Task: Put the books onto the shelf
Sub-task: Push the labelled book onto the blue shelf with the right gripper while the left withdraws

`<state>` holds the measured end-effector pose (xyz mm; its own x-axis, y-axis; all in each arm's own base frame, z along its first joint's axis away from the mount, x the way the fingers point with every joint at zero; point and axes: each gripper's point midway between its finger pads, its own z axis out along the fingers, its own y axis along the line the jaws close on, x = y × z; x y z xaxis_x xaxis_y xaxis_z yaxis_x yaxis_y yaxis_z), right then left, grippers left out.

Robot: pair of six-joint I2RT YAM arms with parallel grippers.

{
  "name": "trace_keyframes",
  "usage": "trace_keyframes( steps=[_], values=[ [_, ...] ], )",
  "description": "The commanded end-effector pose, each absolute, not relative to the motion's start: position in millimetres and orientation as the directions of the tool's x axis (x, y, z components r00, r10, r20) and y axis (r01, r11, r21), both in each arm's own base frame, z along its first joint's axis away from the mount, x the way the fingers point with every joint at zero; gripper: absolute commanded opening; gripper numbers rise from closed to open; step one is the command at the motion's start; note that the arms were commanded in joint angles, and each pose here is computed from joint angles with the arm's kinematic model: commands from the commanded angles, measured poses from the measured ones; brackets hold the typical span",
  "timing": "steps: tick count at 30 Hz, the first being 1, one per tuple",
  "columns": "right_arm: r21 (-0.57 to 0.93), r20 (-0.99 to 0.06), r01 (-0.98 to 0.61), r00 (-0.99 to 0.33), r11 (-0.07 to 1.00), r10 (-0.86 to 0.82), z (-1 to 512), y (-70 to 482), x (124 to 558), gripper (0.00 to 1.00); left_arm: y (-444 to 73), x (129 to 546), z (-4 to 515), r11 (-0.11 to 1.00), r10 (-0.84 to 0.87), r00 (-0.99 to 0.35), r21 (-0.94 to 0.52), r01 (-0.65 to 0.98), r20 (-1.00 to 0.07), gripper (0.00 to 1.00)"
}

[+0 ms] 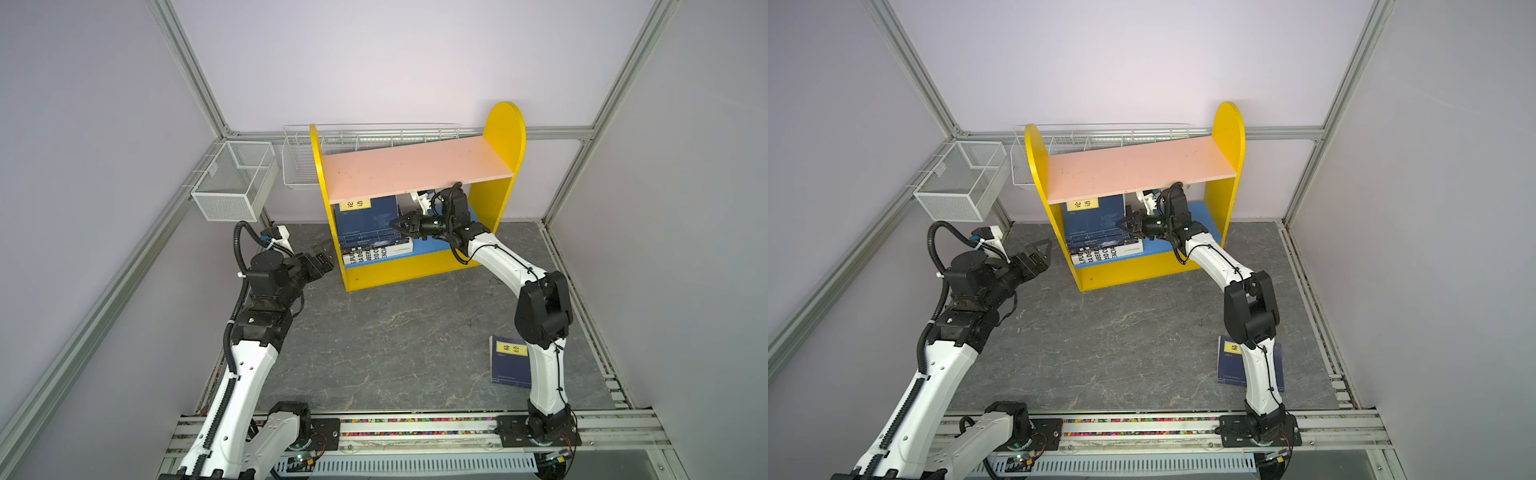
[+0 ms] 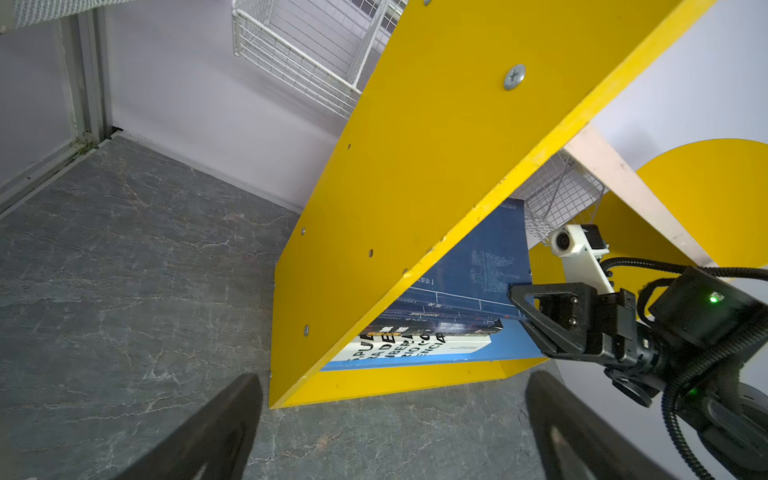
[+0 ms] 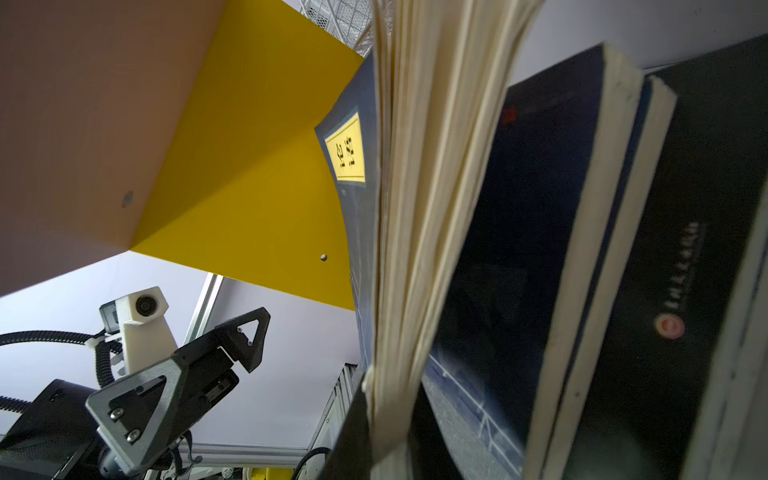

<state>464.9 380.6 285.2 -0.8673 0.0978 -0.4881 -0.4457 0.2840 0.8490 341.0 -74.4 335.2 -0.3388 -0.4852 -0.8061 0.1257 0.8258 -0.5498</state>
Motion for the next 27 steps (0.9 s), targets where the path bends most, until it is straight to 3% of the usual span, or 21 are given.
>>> trace_keyframes(
  steps=[1,7,9,16,27],
  values=[
    [0.864,-0.456,-0.412,-0.884,0.288,0.102,274,374,470,0.13,-74,339,346,0.819,-0.492,-0.319,-0.555,0.145,-0.810,0.99],
    [0.865,-0.449,-0.403,-0.888,0.298,0.102,269,373,472,0.14,-77,343,344,0.808,-0.502,-0.328,-0.569,0.153,-0.800,0.99],
    [0.867,-0.442,-0.391,-0.890,0.309,0.113,266,372,475,0.22,-79,346,342,0.802,-0.507,-0.336,-0.577,0.155,-0.794,0.99],
    [0.854,-0.460,-0.379,-0.870,0.356,0.177,265,366,487,0.34,-85,356,332,0.789,-0.512,-0.368,-0.595,0.156,-0.776,1.00],
    [0.778,-0.537,-0.347,-0.801,0.524,0.265,268,339,495,0.43,-85,355,327,0.789,-0.511,-0.375,-0.595,0.152,-0.773,1.00]
  ],
)
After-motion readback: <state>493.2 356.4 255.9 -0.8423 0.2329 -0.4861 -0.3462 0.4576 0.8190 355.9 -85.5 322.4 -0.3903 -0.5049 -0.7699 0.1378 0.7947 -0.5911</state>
